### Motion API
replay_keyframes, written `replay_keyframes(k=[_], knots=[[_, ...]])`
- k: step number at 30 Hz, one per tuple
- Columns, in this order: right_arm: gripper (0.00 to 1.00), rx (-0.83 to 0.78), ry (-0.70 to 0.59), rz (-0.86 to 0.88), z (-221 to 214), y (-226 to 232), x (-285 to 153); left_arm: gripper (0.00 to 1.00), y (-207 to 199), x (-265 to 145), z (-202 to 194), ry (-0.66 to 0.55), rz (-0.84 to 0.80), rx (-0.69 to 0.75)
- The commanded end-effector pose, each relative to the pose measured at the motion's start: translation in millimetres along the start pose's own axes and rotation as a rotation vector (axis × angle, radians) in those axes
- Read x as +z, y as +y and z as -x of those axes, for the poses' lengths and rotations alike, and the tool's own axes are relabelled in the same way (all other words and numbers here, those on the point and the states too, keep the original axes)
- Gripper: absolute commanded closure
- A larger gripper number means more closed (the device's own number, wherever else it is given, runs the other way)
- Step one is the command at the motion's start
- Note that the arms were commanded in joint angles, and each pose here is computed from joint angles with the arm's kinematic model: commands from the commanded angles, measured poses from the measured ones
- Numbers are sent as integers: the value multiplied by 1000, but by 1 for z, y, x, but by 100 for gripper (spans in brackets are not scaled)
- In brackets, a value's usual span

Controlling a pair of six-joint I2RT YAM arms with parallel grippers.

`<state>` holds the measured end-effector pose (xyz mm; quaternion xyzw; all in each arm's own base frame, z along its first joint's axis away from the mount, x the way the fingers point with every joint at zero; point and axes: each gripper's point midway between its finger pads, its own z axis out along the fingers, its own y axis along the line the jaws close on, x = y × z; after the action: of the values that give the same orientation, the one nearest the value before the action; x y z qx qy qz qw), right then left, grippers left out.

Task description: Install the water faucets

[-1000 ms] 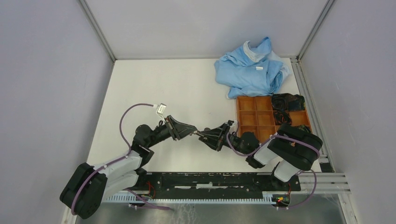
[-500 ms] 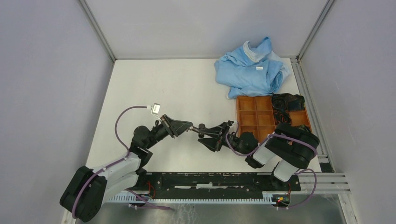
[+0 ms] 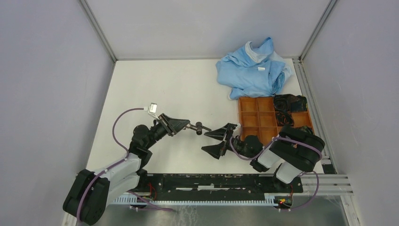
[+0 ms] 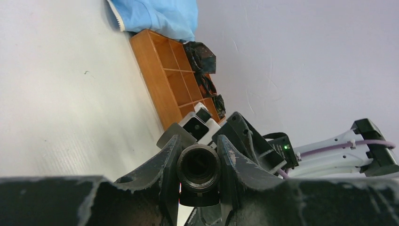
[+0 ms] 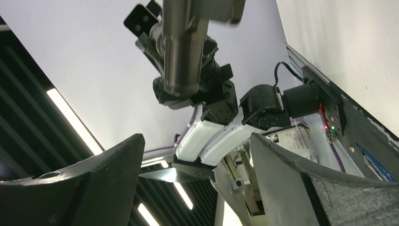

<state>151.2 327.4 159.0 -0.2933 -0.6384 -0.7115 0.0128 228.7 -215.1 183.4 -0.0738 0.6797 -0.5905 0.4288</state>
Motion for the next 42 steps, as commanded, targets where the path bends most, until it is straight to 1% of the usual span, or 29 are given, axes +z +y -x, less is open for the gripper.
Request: replay_keyframes(k=[1, 3, 6, 9, 10, 12, 14, 16, 18, 21, 23, 25, 28, 30, 33, 35, 39, 42], knots=[[11, -197, 218, 322, -58, 69, -34, 98, -24, 8, 28, -60, -49, -36], [11, -284, 239, 324, -65, 68, -39, 98, -24, 10, 32, -52, -37, -57], [11, -456, 247, 247, -69, 50, -39, 98, -25, 13, 39, -48, -6, -104], [10, -736, 186, 101, -53, 30, -28, 98, -17, 15, 43, -27, 76, -175], [10, -873, 145, 55, -43, 27, -24, 98, -17, 15, 44, -22, 85, -199], [10, -1122, 19, -79, -17, 34, -21, 98, -17, 14, 45, -12, 102, -244], [10, -1352, -149, -153, 8, 61, -29, 98, -17, 14, 45, 2, 115, -283], [10, -1560, -283, -160, 24, 87, -42, 98, -17, 13, 43, 17, 121, -322], [10, -1767, -366, -167, 35, 104, -52, 98, -14, 13, 39, 42, 139, -365], [10, -1967, -426, -119, 35, 119, -58, 98, -11, 13, 35, 76, 177, -415], [9, -2086, -381, -123, 32, 117, -52, 98, -7, 12, 32, 93, 210, -443], [11, -2216, -283, -132, 23, 107, -41, 98, -5, 12, 29, 110, 240, -474], [9, -2415, -212, -122, 6, 92, -34, 98, -6, 11, 28, 127, 256, -511], [8, -2489, -193, -103, 0, 87, -30, 98, -7, 11, 26, 132, 259, -524], [5, -2520, -196, -75, 0, 84, -23, 98, -9, 9, 26, 132, 259, -527], [3, -2528, -213, -70, 2, 83, -19, 98, -11, 8, 26, 134, 253, -523], [2, -2539, -162, -44, -1, 73, -3, 98, -14, 5, 26, 133, 243, -514], [2, -2512, -183, -26, 1, 72, 2, 98, -18, 4, 27, 131, 228, -502]])
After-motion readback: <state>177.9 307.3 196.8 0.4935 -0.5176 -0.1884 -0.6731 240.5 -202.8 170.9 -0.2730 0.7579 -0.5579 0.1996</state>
